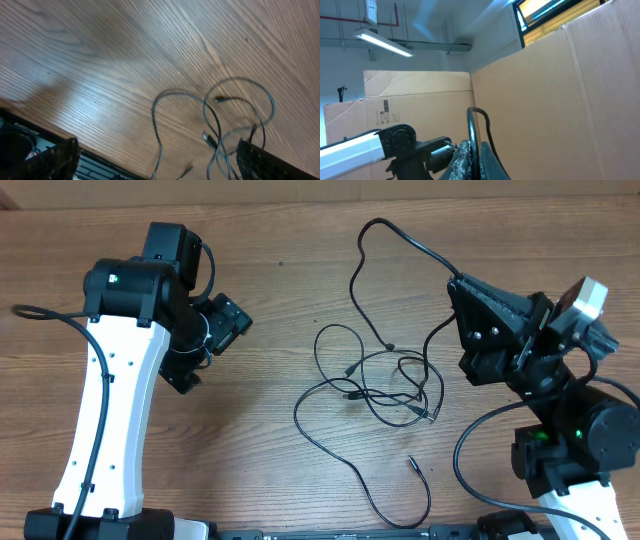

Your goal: Untangle cables

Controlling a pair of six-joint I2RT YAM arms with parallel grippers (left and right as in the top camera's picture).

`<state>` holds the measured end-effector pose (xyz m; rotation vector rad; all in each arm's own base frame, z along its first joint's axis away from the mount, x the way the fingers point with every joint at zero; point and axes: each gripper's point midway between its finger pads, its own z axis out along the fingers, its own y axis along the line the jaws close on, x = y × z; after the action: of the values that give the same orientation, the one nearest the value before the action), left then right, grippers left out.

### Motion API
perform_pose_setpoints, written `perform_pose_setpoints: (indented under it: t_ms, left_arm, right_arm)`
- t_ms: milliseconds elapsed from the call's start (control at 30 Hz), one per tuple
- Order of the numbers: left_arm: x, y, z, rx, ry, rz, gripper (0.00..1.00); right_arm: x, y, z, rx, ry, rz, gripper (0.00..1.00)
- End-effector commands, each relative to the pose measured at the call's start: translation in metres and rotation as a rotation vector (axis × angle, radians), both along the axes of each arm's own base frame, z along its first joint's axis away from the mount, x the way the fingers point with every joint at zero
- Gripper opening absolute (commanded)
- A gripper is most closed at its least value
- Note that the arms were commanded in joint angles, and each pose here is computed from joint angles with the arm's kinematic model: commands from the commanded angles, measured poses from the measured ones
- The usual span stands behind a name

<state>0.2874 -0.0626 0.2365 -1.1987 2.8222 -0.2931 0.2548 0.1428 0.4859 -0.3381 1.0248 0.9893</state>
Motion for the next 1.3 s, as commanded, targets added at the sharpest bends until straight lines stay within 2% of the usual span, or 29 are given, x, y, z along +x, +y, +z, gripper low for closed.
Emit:
perform_pose_setpoints:
  t_ms: [0, 133, 300, 467, 767, 900, 1067, 1267]
  left_arm:
    - [-0.001, -0.021, 0.005, -0.047, -0.013, -0.086, 1.00]
    - [-0.002, -0.043, 0.007, -0.086, -0.017, -0.089, 1.00]
    - [-0.009, -0.070, 0.008, -0.117, 0.013, 0.018, 1.00]
    - [-0.007, -0.097, 0.011, -0.151, -0.018, 0.034, 1.00]
    - [-0.004, -0.142, 0.020, -0.231, -0.074, 0.051, 1.00]
    - [-0.003, -0.152, 0.017, -0.227, -0.083, 0.038, 1.00]
    - [-0.005, -0.173, -0.007, -0.218, -0.001, 0.000, 1.00]
    - [-0.007, -0.209, -0.037, -0.294, 0.131, -0.052, 1.00]
  right_arm:
    - [0.001, -0.004, 0.015, 0.039, -0.016, -0.001, 0.04]
    - [0.001, -0.004, 0.022, 0.084, -0.035, 0.036, 0.04]
    - [0.007, -0.002, 0.020, 0.105, -0.017, 0.057, 0.04]
    - [0.001, -0.006, 0.029, 0.133, -0.059, 0.055, 0.04]
    - [-0.001, -0.033, 0.052, 0.336, -0.062, 0.022, 0.04]
    - [-0.011, -0.045, 0.065, 0.418, -0.108, 0.027, 0.04]
    - [-0.019, -0.049, 0.071, 0.440, -0.147, 0.030, 0.04]
    - [-0.014, -0.047, 0.067, 0.433, -0.121, 0.026, 0.04]
